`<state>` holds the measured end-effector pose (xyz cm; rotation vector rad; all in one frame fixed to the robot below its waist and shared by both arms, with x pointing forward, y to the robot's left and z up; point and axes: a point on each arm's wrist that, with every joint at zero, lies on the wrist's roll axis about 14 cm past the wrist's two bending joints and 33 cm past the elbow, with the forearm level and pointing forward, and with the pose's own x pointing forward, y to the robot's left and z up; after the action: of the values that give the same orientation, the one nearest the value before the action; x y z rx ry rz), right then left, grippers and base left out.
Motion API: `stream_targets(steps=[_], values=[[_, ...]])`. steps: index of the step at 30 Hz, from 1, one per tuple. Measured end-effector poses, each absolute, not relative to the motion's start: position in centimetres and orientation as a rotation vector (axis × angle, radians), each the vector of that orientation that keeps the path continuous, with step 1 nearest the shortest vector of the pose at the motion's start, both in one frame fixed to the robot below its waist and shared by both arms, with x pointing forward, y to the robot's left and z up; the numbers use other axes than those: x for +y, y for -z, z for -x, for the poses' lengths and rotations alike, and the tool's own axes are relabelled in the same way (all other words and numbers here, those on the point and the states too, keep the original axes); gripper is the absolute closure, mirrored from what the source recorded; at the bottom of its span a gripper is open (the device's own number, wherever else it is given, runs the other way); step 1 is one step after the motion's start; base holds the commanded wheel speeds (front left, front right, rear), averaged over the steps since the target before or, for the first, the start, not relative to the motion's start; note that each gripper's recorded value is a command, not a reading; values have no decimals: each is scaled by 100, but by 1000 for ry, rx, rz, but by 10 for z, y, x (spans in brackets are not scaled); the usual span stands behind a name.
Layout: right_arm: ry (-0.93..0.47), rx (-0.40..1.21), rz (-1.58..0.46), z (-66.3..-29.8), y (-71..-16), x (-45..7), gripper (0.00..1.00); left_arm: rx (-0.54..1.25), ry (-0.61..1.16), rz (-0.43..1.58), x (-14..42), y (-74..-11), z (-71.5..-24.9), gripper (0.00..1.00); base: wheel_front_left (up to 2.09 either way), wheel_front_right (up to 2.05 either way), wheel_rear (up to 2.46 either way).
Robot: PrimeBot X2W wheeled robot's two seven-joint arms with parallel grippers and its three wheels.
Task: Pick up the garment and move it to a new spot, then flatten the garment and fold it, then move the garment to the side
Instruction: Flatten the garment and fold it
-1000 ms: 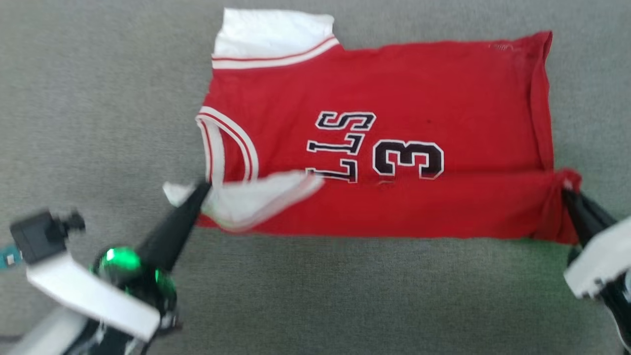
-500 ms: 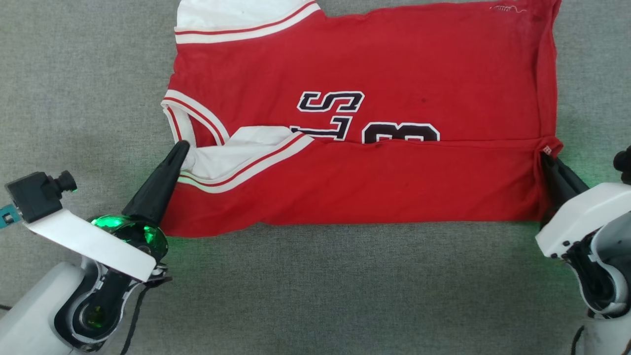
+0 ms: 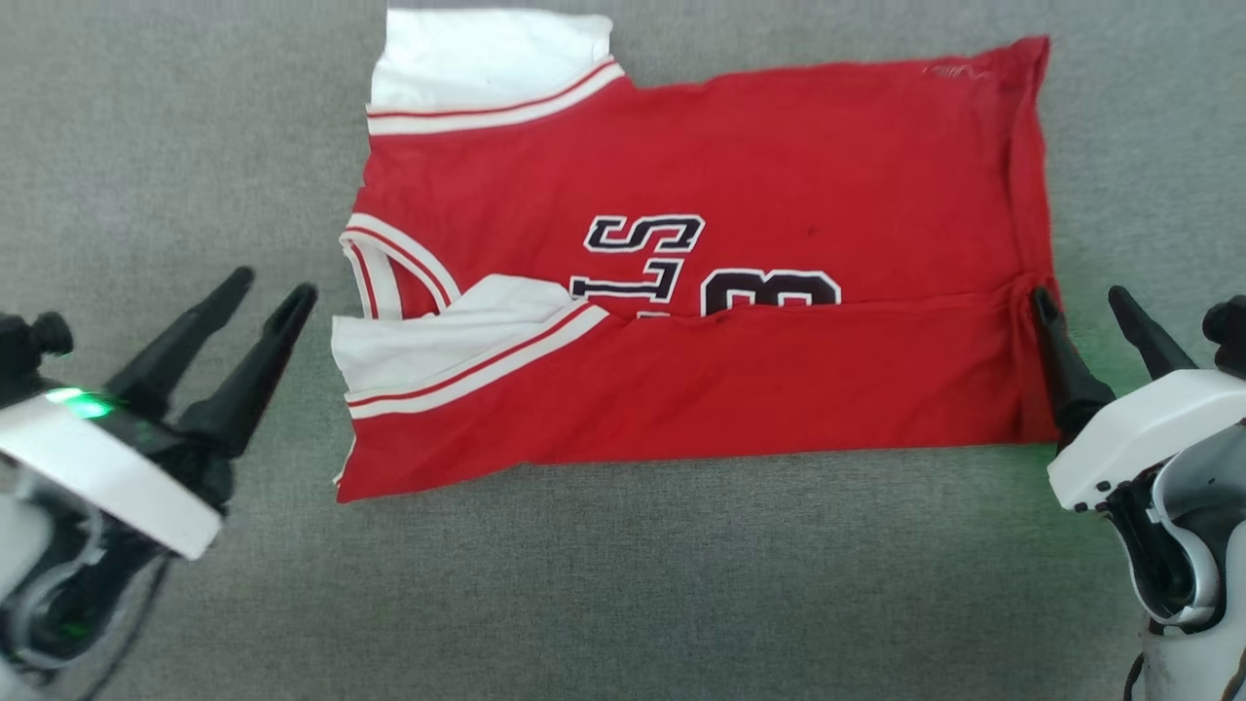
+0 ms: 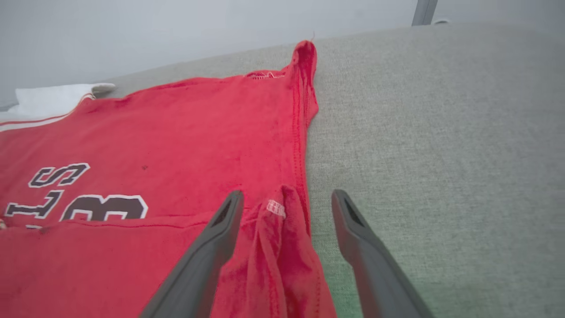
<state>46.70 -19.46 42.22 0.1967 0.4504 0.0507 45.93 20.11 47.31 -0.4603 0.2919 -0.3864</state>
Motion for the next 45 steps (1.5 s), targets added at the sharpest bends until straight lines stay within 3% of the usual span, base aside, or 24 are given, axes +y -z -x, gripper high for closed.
stream_targets(steps=[4,8,15,25,26,27,28,29,30,45], values=[[-52,384,-186,-461,-445,-197,0,329,449,274,214,-487,-451,0,0,0,0],[-55,361,-179,-455,-455,-198,0,546,541,123,209,-465,-424,0,0,0,0],[-38,351,-192,-443,-458,-204,0,937,583,127,202,-418,-385,0,0,0,0],[22,368,-197,-430,-449,-222,0,1146,553,239,188,-371,-388,0,0,0,0],[26,371,-197,-430,-448,-223,0,1161,554,235,188,-369,-389,14,0,0,0],[30,374,-198,-429,-447,-224,0,1176,555,240,187,-367,-389,54,0,0,0],[34,378,-198,-428,-445,-225,0,1191,558,248,185,-365,-390,68,0,0,0],[34,383,-197,-428,-444,-225,0,1199,560,254,184,-364,-391,96,0,0,0],[29,395,-191,-427,-442,-224,0,1200,564,253,183,-363,-392,100,0,0,0],[-156,865,0,-418,-399,-201,0,1134,653,273,155,-371,-393,100,0,0,0]])
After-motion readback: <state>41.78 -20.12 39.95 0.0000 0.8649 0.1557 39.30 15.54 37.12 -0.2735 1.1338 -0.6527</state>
